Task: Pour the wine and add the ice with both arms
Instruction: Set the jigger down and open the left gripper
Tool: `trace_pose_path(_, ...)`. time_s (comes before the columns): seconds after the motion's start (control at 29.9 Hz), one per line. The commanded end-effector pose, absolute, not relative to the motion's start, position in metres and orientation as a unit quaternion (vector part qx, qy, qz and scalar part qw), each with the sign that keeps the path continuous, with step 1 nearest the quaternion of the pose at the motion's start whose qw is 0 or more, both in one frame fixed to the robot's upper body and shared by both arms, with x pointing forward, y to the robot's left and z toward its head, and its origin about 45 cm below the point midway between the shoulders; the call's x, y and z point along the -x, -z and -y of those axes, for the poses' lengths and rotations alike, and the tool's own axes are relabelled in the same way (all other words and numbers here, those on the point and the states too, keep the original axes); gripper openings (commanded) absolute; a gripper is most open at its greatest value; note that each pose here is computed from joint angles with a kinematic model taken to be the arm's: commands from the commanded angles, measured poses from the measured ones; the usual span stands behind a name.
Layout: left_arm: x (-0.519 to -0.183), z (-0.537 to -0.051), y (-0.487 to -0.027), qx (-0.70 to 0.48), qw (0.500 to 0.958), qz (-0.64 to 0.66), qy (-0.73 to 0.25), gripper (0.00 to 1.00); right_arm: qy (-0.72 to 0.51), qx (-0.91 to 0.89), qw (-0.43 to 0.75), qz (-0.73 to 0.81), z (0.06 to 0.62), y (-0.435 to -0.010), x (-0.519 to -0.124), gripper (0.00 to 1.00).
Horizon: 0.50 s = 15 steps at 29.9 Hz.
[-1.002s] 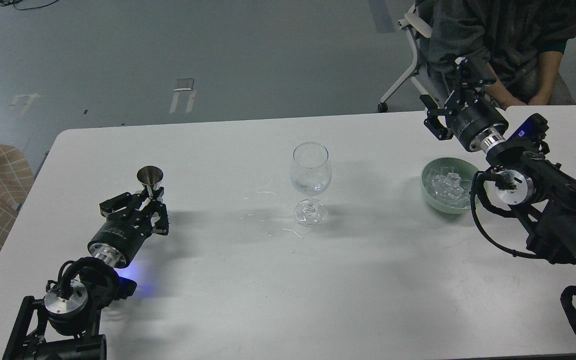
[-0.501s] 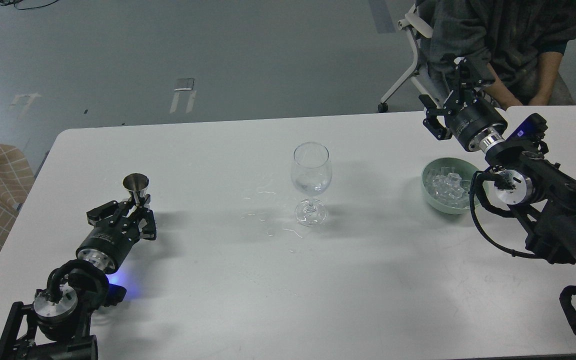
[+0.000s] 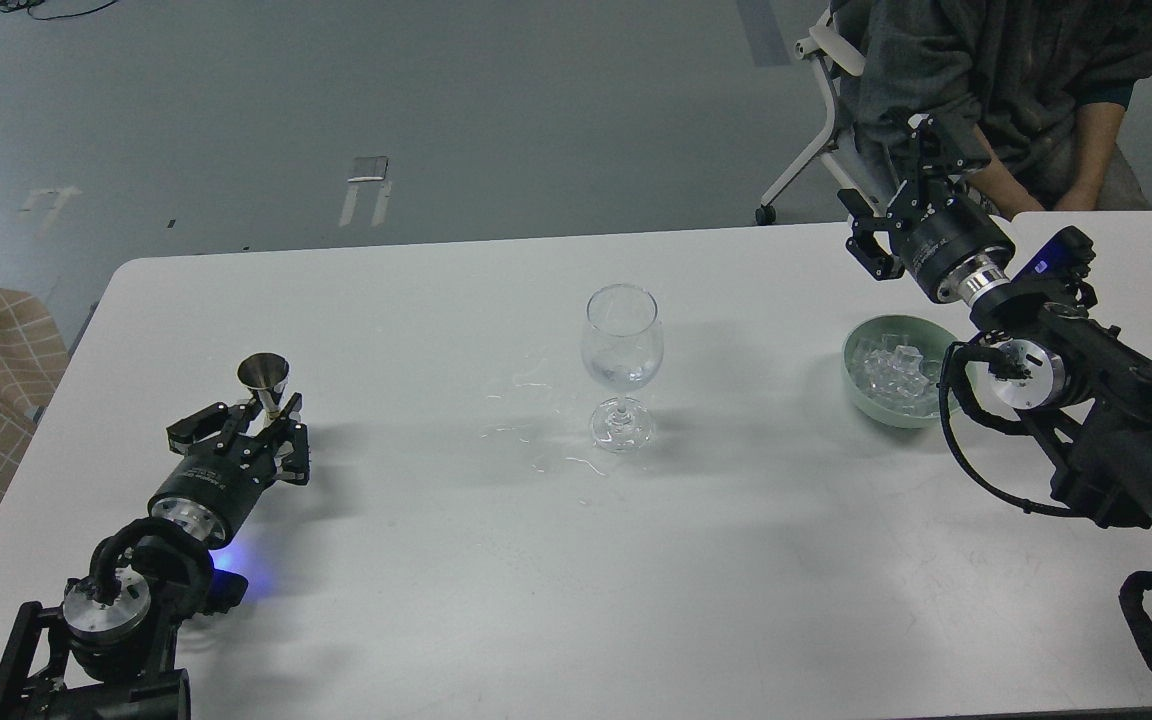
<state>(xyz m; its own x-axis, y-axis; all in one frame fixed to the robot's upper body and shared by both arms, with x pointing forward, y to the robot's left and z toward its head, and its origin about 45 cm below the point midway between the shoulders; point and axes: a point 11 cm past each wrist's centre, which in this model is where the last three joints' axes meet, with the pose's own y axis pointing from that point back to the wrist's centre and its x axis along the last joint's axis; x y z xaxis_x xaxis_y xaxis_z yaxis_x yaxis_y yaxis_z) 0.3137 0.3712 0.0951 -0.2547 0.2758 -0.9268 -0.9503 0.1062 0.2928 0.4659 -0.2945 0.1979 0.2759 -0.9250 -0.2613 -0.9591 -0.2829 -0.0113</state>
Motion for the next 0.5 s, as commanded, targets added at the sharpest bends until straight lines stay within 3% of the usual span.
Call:
trace_pose_path(0.0,-0.315,-0.371,-0.095,0.316,0.518,-0.533,-0.590,0.48,-0.102,0.794,0.083,-0.593,0.295,-0.198,-0.466,1.00)
trace_pose_path(0.47,-0.315,-0.381,-0.097,0.306,0.516,-0.529,-0.600,0.83,-0.103,0.794,0.084,-0.593,0.294,-0.198,-0.466,1.00)
